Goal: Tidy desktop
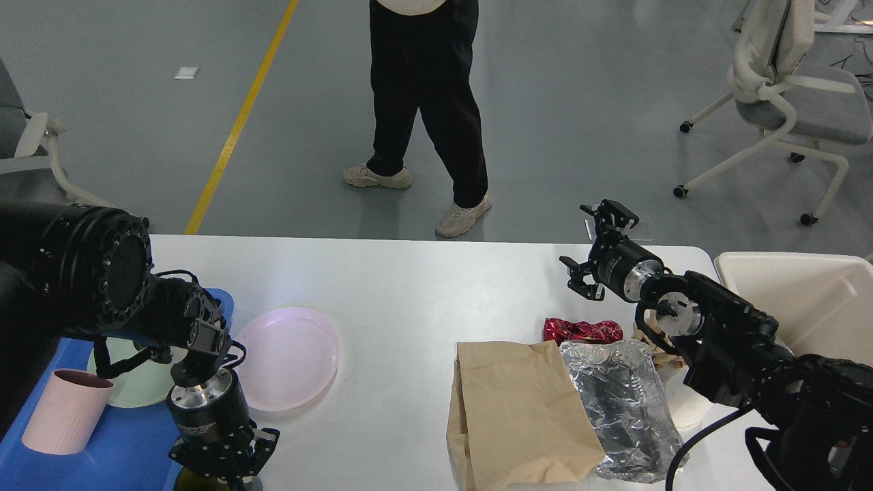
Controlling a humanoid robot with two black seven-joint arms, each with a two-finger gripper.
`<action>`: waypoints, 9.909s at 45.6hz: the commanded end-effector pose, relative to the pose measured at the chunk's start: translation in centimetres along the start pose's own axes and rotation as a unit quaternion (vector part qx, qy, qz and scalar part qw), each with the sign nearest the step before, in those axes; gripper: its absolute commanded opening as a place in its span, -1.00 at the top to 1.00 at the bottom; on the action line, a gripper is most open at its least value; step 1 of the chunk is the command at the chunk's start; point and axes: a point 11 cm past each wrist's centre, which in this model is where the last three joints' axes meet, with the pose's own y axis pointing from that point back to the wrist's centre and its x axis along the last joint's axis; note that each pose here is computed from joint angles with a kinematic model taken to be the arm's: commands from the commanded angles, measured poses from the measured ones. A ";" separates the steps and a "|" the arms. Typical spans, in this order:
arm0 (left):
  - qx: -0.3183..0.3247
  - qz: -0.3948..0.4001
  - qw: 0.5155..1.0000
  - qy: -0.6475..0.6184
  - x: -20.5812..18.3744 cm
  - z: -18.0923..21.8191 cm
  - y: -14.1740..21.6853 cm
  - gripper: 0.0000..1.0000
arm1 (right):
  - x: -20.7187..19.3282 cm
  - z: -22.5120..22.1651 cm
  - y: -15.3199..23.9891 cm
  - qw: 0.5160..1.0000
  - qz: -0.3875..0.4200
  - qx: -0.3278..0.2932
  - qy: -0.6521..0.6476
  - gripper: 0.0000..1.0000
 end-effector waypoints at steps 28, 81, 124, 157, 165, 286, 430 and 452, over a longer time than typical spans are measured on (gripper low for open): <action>-0.006 0.039 0.998 0.045 1.2 -2.1 10.0 1.00 | 0.0 0.0 0.0 1.000 0.000 0.000 0.000 -1.00; 0.025 0.041 0.991 0.127 1.9 -14.8 5.1 0.96 | 0.0 0.0 0.0 1.000 0.000 0.000 0.000 -1.00; 0.020 0.023 0.991 0.131 1.4 -14.7 3.4 -0.74 | 0.0 0.0 0.0 1.000 0.000 0.000 0.000 -1.00; -0.026 0.189 0.979 0.066 2.6 -7.4 21.6 -0.92 | 0.0 -0.1 0.0 1.000 0.000 0.001 0.000 -1.00; -0.034 0.180 0.981 0.063 2.9 -6.5 20.7 -0.89 | 0.0 0.0 0.0 1.000 0.000 0.000 0.000 -1.00; -0.224 0.231 0.893 0.316 6.9 -6.5 -2.3 -0.85 | 0.0 0.0 0.0 1.000 0.000 0.000 -0.001 -1.00; -0.117 0.136 0.953 0.243 3.7 -10.2 11.7 1.00 | 0.0 0.0 0.0 1.000 0.000 0.000 0.000 -1.00; -0.017 0.294 0.924 0.244 6.6 -18.5 12.4 1.00 | 0.0 0.0 0.0 1.000 0.000 0.000 0.000 -1.00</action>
